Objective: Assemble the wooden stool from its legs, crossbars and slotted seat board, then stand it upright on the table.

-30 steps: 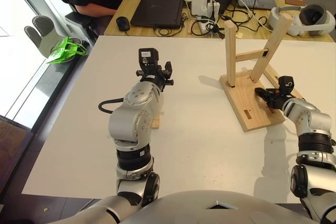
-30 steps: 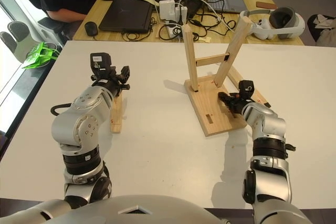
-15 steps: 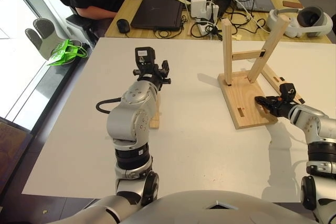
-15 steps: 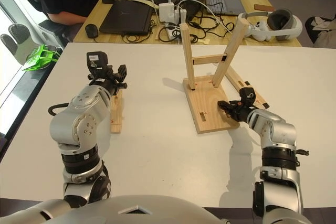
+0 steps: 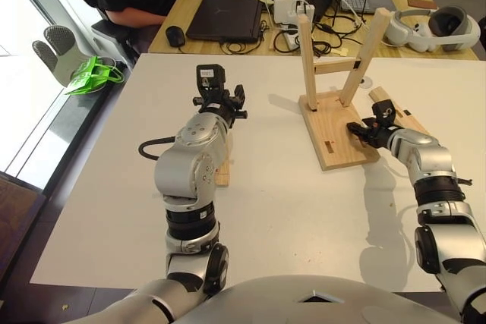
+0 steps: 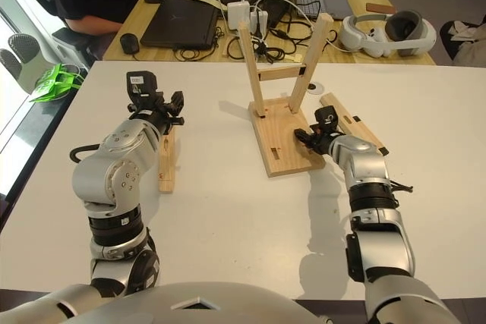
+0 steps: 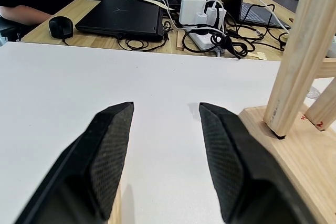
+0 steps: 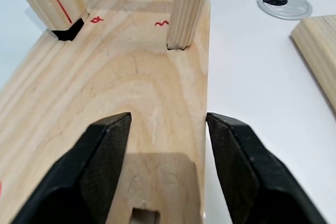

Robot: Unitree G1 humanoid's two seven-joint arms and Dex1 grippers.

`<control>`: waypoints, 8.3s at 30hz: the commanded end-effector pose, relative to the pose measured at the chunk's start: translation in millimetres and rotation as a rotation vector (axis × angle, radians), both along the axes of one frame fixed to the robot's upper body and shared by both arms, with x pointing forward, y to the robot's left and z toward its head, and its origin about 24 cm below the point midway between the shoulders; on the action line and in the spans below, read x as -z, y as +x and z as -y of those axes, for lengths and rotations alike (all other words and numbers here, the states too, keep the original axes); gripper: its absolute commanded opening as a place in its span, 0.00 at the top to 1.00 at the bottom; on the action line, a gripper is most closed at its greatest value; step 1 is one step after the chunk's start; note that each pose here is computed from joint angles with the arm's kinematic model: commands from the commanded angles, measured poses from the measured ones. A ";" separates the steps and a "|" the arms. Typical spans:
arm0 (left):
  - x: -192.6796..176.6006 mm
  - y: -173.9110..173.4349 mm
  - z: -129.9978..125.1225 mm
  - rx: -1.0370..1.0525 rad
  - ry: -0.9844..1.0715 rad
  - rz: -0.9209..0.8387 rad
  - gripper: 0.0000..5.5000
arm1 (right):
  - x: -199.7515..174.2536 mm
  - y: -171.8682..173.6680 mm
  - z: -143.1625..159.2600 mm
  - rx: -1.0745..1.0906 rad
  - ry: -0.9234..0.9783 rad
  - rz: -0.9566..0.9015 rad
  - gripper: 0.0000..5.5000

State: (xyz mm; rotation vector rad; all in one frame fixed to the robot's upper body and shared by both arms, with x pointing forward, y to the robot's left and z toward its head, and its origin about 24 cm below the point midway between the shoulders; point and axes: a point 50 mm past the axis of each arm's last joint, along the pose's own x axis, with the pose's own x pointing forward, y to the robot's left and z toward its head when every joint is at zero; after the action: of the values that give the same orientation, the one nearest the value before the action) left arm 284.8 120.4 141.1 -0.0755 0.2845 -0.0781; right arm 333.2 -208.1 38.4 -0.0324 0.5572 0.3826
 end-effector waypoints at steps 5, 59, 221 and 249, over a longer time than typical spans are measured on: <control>-4.3 3.8 2.0 0.014 0.011 0.011 0.58 | 0.3 10.5 -51.2 -0.071 0.070 0.003 0.51; 11.8 -8.5 -16.5 -0.092 0.113 -0.059 0.58 | 2.3 -63.3 136.6 0.248 -0.137 -0.013 0.51; -43.6 -30.6 -5.8 0.462 -0.509 0.021 0.93 | -83.4 -77.2 -112.0 -0.352 0.053 0.527 0.77; 11.1 -46.8 -36.9 -0.136 -0.070 -0.052 0.93 | -94.6 -118.7 -132.2 -0.167 0.507 0.375 0.50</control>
State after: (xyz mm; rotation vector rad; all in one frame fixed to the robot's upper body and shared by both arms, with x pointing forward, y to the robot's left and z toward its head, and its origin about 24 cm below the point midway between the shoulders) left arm 244.4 164.7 136.5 -0.2074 0.3110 0.0412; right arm 218.0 -81.0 130.3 0.2827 0.0681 0.6874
